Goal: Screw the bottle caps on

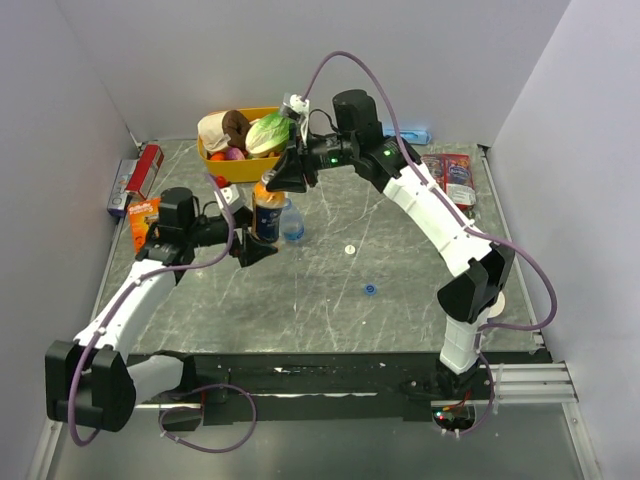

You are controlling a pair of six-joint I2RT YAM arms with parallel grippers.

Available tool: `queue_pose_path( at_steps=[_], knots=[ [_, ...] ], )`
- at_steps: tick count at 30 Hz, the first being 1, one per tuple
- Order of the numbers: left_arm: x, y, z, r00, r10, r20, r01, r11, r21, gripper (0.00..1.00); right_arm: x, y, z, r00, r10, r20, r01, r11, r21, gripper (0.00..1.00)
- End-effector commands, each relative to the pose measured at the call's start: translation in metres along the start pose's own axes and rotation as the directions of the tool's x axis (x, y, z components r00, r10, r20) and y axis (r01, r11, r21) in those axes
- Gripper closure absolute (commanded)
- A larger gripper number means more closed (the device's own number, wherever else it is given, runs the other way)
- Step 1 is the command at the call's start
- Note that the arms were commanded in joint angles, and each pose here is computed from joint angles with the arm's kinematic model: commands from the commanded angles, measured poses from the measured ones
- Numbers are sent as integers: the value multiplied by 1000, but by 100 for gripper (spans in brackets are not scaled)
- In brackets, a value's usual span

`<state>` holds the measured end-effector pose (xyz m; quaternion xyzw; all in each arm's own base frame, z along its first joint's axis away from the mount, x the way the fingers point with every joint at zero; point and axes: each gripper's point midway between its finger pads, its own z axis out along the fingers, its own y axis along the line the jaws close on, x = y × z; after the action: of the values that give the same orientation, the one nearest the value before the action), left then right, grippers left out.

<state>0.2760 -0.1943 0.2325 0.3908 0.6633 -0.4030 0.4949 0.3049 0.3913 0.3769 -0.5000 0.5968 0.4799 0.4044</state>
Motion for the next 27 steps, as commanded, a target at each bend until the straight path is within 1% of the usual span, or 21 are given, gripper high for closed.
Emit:
queue_pose_path(
  at_steps=[1,3,4,5,7,8,10,11,13,14,16,17,18,19,20,21,22,24,25,26,27],
  knots=[
    [-28,2,15,993,104,58,-105,994,16,4,-27,9,2,997,-38,68,41,998,-43,93],
    [-28,5,20,992,109,63,-110,994,13,1,-26,10,2,997,-31,69,35,998,-48,93],
    [-29,6,22,992,111,66,-112,994,13,2,-25,10,3,997,-27,67,31,998,-53,93],
    [-26,7,24,993,103,63,-104,994,13,7,-24,10,3,998,-24,65,27,998,-56,93],
    [-26,8,26,993,98,63,-99,995,17,12,-24,11,3,998,-22,67,25,998,-58,93],
    [-25,10,27,994,92,61,-93,996,13,18,-23,9,4,998,-19,65,23,998,-57,93],
    [-24,11,28,994,87,65,-88,996,3,23,-23,10,4,998,-19,64,23,998,-58,93],
    [-23,12,27,994,87,65,-87,996,-1,29,-22,10,5,998,-14,62,18,998,-57,93],
    [-21,15,27,994,91,66,-89,996,-20,37,-18,11,5,999,-5,54,8,998,-62,91],
    [-20,16,27,993,96,64,-94,995,-23,45,-17,10,4,999,-8,49,11,998,-60,83],
    [-18,19,27,994,100,51,-98,994,-40,48,-20,5,-2,998,-34,45,34,999,-13,65],
    [-19,19,25,991,121,51,-118,992,-48,50,-18,2,-8,998,-58,28,58,998,9,49],
    [-19,23,24,990,133,46,-129,989,-75,52,-19,-11,-20,998,-66,17,65,995,71,43],
    [-19,23,22,988,148,43,-144,986,-88,53,-26,-13,-34,995,-94,19,92,990,105,34],
    [-20,25,19,982,183,37,-178,978,-108,56,-22,-17,-46,993,-118,-6,118,985,129,31],
    [-19,26,17,980,199,27,-195,974,-118,58,-20,-32,-66,992,-127,-21,128,974,188,29],
    [-20,26,14,976,216,20,-212,968,-136,61,-20,-33,-81,988,-148,-34,152,964,217,26],
    [-19,28,10,971,240,6,-237,959,-157,63,0,-38,-102,974,-193,-122,217,948,233,25],
    [-22,27,6,967,256,7,-251,952,-177,69,19,-44,-115,965,-189,-183,233,937,260,25],
    [-21,28,4,968,250,2,-246,951,-189,79,36,-50,-121,927,-274,-257,336,911,239,25],
    [-20,28,2,970,242,1,-236,950,-206,88,59,-51,-125,906,-271,-324,350,911,218,26]
  ],
)
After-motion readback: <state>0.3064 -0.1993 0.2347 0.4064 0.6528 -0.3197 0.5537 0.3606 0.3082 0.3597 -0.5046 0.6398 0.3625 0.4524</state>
